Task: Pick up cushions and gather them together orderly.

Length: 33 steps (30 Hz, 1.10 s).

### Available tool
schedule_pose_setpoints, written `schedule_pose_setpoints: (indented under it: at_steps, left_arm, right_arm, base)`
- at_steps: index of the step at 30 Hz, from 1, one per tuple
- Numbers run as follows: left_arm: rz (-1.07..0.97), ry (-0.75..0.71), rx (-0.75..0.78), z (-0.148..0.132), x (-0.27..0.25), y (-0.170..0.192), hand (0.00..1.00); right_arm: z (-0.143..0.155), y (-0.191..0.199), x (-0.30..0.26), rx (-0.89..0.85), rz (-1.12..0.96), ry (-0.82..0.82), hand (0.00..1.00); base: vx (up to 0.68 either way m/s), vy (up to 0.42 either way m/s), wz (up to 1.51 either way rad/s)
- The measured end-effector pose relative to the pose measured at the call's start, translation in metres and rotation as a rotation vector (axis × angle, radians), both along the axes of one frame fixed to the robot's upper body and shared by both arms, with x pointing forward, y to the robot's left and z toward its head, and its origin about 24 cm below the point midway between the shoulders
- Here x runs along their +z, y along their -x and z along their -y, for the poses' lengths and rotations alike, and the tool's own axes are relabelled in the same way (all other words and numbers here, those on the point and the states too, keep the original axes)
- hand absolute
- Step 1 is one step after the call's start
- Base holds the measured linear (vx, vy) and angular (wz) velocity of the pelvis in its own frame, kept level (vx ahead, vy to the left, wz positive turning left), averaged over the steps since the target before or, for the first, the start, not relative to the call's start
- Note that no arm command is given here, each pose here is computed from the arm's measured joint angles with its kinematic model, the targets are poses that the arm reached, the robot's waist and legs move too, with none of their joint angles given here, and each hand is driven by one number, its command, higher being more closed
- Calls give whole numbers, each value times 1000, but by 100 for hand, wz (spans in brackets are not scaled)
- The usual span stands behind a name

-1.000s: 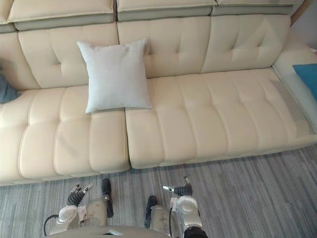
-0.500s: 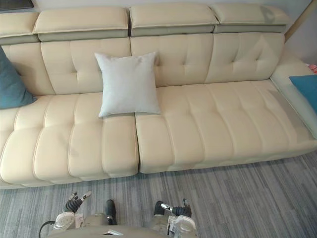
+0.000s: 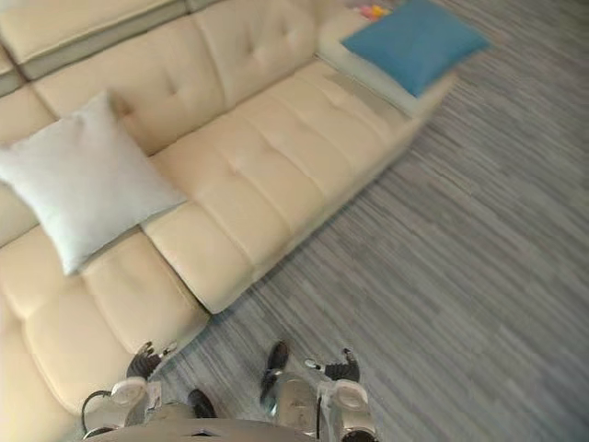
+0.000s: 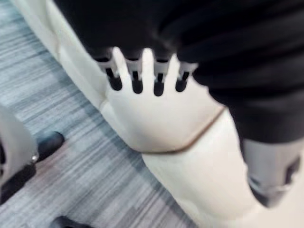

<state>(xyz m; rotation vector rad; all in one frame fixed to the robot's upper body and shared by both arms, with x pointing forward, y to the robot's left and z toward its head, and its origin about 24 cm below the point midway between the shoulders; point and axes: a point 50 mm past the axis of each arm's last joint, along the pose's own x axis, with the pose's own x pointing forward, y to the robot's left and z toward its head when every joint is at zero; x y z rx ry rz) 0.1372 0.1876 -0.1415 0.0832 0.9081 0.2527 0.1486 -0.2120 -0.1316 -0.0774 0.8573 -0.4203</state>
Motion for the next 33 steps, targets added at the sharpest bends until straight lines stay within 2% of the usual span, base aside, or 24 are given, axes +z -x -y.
schedule_pose_setpoints:
  at_steps: [10, 17, 20, 27, 33]
  left_arm:
    - [-36, 24, -26, 7, -5, 11, 0]
    - [34, 57, 16, 11, 1, 0, 0]
    - [36, 61, 57, 7, 1, 1, 0]
    - [6, 16, 65, -11, 0, 6, 0]
    - [-12, 15, 11, -3, -1, 3, 0]
  right_arm:
    - [3, 1, 0, 25, -11, 13, 0]
    - [17, 13, -4, -38, -60, 25, 0]
    - [14, 18, -7, -36, -72, 18, 0]
    - [0, 15, -7, -26, -51, -20, 0]
    - [-1, -3, 0, 3, 1, -24, 0]
  base:
    - [82, -141, -120]
    - [149, 50, -116]
    - [268, 148, -108]
    - [368, 208, -60]
    - [479, -8, 5]
